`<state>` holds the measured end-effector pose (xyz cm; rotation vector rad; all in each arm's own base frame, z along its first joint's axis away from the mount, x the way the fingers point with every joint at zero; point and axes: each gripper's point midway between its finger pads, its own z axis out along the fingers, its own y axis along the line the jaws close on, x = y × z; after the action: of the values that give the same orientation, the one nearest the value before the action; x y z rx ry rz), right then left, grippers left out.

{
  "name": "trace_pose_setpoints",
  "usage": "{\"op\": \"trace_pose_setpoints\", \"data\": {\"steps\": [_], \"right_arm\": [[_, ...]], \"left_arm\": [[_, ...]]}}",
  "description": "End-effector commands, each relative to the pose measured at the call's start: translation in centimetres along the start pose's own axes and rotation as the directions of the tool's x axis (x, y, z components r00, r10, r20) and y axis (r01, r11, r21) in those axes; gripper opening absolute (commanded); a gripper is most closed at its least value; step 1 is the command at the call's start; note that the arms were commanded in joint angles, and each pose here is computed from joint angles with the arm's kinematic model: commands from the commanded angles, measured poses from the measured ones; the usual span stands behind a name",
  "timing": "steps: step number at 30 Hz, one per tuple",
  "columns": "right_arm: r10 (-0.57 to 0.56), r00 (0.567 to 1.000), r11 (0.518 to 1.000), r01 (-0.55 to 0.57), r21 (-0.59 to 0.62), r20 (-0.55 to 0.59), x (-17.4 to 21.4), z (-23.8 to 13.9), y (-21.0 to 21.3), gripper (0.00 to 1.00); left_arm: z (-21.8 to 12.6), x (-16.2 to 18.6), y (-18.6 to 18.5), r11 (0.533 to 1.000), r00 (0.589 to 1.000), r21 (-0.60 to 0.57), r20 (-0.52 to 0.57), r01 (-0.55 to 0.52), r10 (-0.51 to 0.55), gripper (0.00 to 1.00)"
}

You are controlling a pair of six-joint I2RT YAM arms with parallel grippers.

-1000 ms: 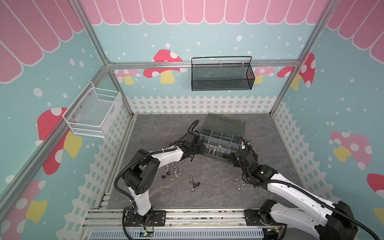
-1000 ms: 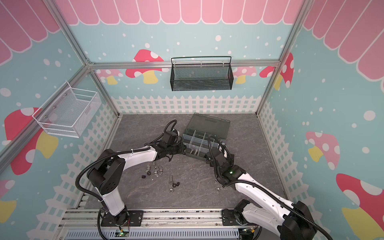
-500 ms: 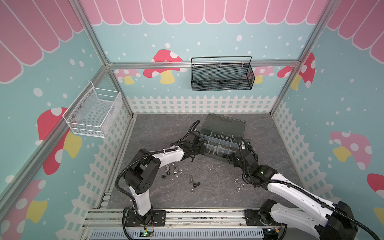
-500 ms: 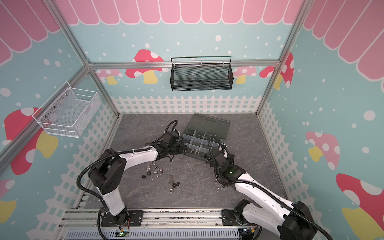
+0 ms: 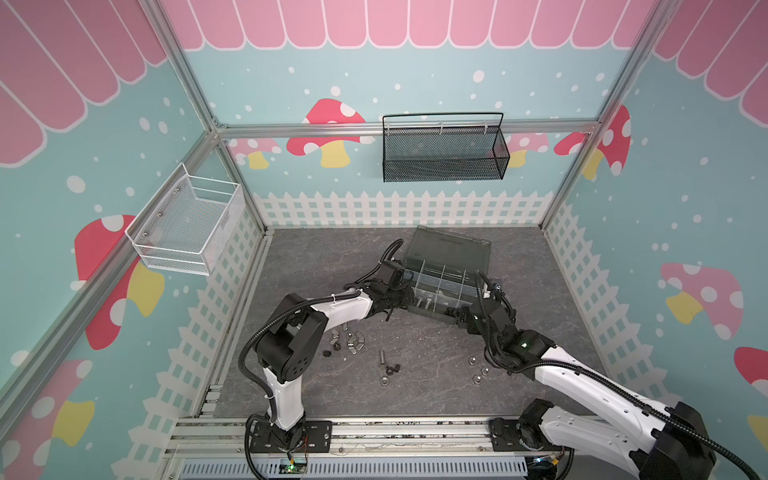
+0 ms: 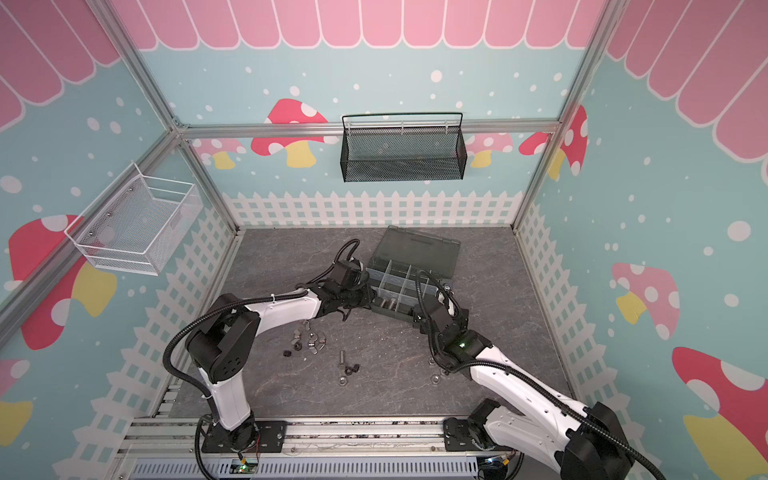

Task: Sort the screws and nuts into containers
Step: 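Lower the silver bolt into the near compartment and open the left gripper, then withdraw the left gripper and move it over an upright silver bolt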

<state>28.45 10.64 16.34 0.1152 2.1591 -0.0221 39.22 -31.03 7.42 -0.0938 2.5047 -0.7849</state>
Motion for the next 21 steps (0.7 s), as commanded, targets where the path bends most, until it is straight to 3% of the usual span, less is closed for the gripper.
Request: {"op": "trace_pose_setpoints", "data": {"steps": [1,6,21], "right_arm": [[0.025,1.0,1.0,-0.025,0.001,0.006,-0.7,-0.2,0.2,0.98],[0.022,1.0,1.0,-0.022,0.005,0.002,-0.6,0.0,0.2,0.98],[0.026,1.0,1.0,-0.026,0.007,0.006,-0.8,-0.1,0.2,0.98]], "left_arm": [[0.2,0.2,-0.3,1.0,1.0,0.001,-0.016,0.007,-0.007,0.26],[-0.3,0.3,-0.2,1.0,1.0,-0.004,-0.005,0.009,-0.009,0.43],[-5.8,-1.4,-0.8,1.0,0.994,-0.005,0.113,-0.002,0.002,0.61]]}}
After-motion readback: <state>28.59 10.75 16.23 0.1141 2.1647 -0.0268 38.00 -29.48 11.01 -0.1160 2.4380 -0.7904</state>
